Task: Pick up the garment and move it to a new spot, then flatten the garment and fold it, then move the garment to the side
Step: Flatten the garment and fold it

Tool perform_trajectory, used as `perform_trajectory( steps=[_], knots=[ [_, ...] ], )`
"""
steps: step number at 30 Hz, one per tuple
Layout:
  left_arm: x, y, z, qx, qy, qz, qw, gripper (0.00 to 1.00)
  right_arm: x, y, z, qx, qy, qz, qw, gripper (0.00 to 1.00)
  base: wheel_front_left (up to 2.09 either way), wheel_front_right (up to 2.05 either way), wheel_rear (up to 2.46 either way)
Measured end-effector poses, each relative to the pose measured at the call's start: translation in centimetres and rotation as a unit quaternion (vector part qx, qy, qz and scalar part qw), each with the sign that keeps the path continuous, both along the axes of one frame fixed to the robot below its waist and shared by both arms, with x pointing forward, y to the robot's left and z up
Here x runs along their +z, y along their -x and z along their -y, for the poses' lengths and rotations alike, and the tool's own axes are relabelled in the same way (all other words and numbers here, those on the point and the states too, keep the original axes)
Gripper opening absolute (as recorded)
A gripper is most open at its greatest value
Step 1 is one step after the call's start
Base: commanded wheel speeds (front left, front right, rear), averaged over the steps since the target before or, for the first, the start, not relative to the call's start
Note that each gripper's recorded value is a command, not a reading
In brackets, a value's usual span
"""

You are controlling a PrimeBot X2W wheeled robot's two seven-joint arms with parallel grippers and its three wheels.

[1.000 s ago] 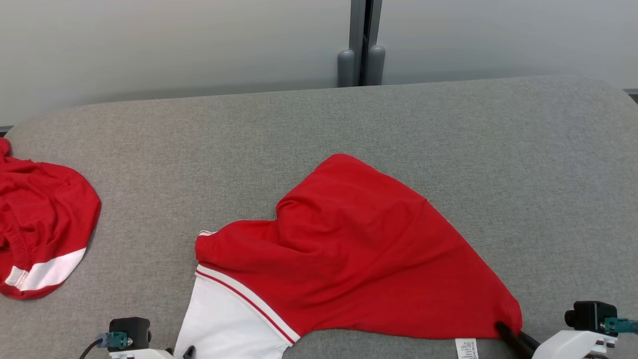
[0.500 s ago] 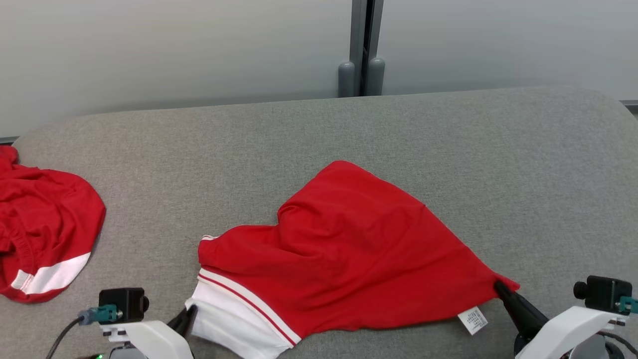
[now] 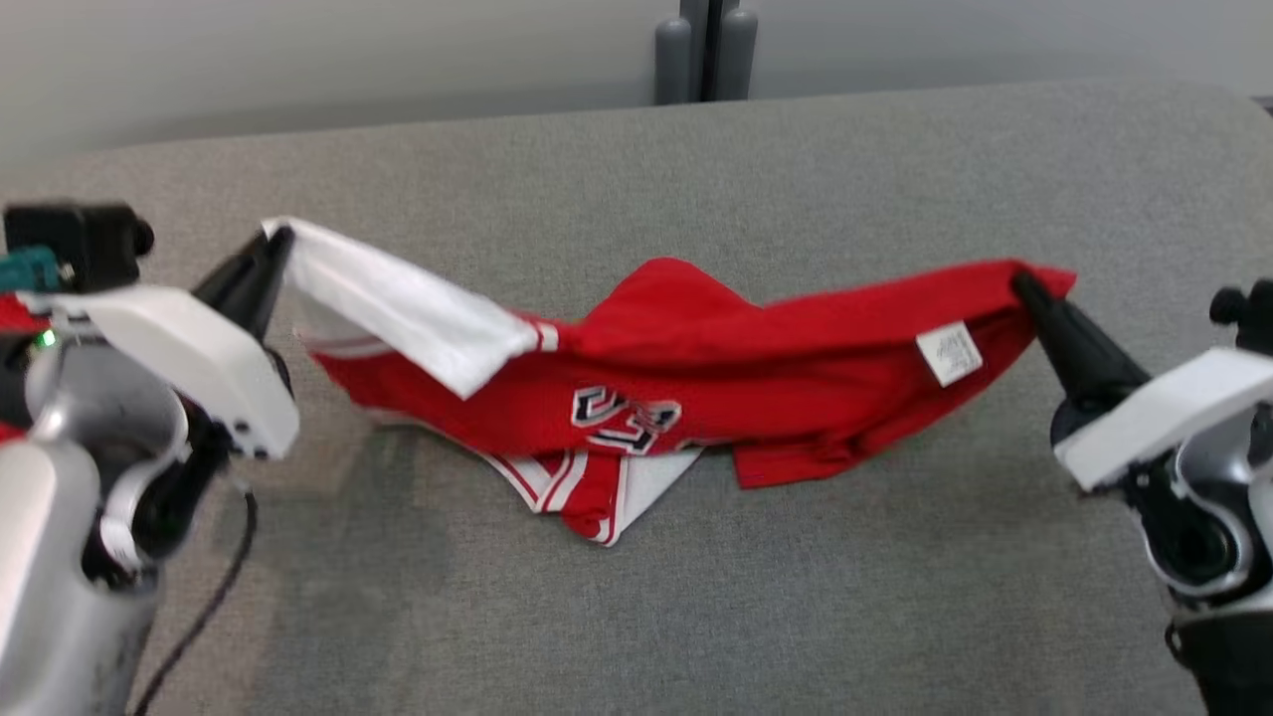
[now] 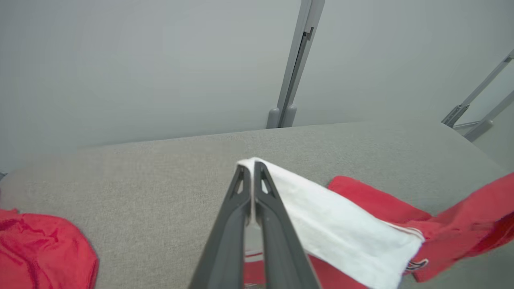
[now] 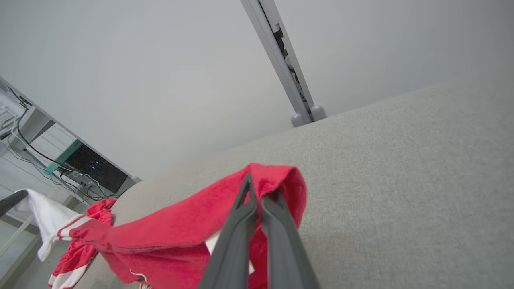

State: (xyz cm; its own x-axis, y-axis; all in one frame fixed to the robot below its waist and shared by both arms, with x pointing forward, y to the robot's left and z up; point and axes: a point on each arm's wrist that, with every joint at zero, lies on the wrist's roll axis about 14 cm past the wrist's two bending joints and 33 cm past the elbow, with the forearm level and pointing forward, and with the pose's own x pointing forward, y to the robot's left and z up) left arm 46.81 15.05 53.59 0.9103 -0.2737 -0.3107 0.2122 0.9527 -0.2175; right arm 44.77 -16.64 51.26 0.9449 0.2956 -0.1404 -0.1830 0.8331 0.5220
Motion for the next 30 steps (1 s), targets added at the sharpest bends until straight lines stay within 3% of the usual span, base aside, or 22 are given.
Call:
perform_trajectory(
  steps=[8, 16, 21, 30],
  knots=[
    [3.7, -10.9, 1.6, -0.042, -0.043, 0.053, 0.997, 0.0, 4.3, -9.6, -0.9, 0.025, 0.009, 0.061, 0.998, 0.0, 0.0, 0.0, 0.0],
    [6.4, -19.5, 1.9, -0.033, -0.058, 0.087, 0.994, 0.0, 9.5, -17.8, -1.3, 0.023, 0.017, 0.139, 0.99, 0.0, 0.0, 0.0, 0.0],
    [10.9, -22.6, 1.6, -0.015, -0.066, 0.135, 0.988, 0.0, 12.7, -20.7, -1.8, 0.02, 0.022, 0.177, 0.984, 0.0, 0.0, 0.0, 0.0],
    [14.8, -23.3, 2.8, -0.011, -0.058, 0.163, 0.985, 0.0, 16.3, -21.7, -2.1, 0.017, 0.034, 0.203, 0.978, 0.0, 0.0, 0.0, 0.0]
  ],
)
